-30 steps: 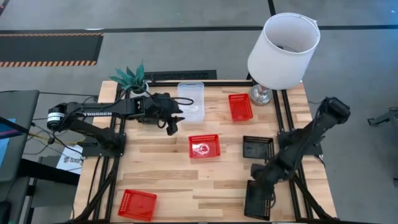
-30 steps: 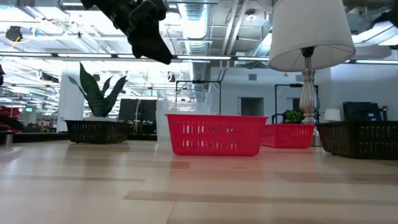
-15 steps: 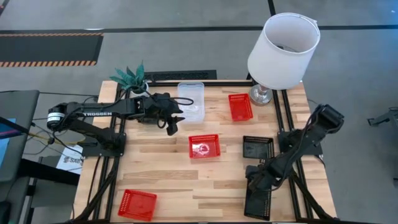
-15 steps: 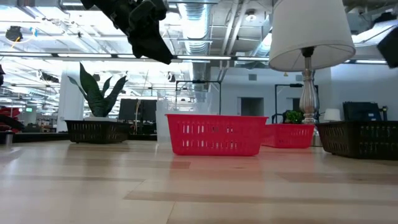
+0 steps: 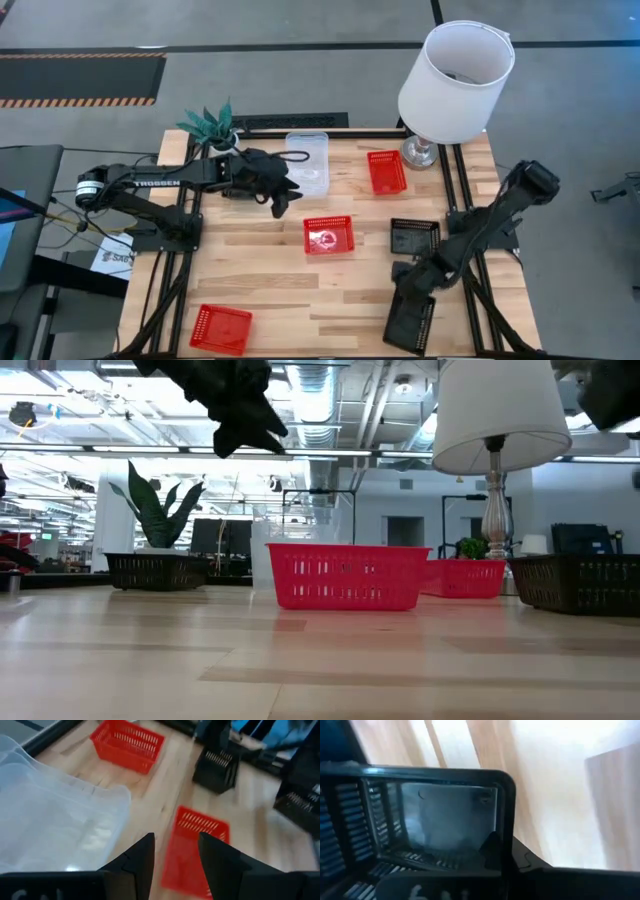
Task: Stack baskets by color
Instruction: Stack the bottom right black bin on the top black bin
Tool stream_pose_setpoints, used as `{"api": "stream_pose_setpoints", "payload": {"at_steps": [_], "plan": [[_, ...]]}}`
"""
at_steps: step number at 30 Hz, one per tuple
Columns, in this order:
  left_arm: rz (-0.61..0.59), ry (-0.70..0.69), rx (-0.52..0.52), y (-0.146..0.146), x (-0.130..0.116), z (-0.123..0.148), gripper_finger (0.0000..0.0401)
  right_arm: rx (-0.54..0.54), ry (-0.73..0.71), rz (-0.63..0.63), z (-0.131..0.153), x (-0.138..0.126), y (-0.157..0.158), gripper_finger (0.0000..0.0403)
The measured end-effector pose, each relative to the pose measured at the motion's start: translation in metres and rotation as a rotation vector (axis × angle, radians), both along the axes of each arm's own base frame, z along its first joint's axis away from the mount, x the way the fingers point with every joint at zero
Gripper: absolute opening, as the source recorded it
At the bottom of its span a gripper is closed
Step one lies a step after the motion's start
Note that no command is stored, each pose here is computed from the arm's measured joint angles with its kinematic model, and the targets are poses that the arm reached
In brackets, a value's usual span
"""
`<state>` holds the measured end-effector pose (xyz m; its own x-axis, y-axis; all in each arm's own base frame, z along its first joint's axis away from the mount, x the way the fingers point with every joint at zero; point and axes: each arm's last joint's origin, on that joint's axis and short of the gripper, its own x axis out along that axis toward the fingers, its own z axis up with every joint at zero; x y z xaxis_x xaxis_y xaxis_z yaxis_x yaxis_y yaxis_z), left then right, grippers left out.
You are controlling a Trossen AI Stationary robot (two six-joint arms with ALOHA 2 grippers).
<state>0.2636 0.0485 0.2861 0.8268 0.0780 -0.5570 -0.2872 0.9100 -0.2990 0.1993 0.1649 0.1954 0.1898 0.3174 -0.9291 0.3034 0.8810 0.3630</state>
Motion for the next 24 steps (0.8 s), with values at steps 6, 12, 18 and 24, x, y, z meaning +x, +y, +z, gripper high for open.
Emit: {"api": "stream_pose_setpoints", "payload": {"at_steps": [6,12,18,24], "plan": [[0.080,-0.171,-0.283,0.000,0.007,0.013,0.0139,-0.039,0.026,-0.264,0.046,-0.001,-0.054,0.0005],[0.080,-0.236,-0.342,0.000,0.010,0.043,0.0130,-0.101,0.030,-0.409,0.081,0.013,-0.112,0.0004],[0.094,-0.206,-0.223,0.001,0.016,0.083,0.0110,-0.163,-0.043,-0.447,0.102,0.043,-0.163,0.0003],[0.062,-0.109,-0.194,-0.001,0.034,0.086,0.0108,-0.207,-0.090,-0.436,0.115,0.074,-0.200,0.0003]]}}
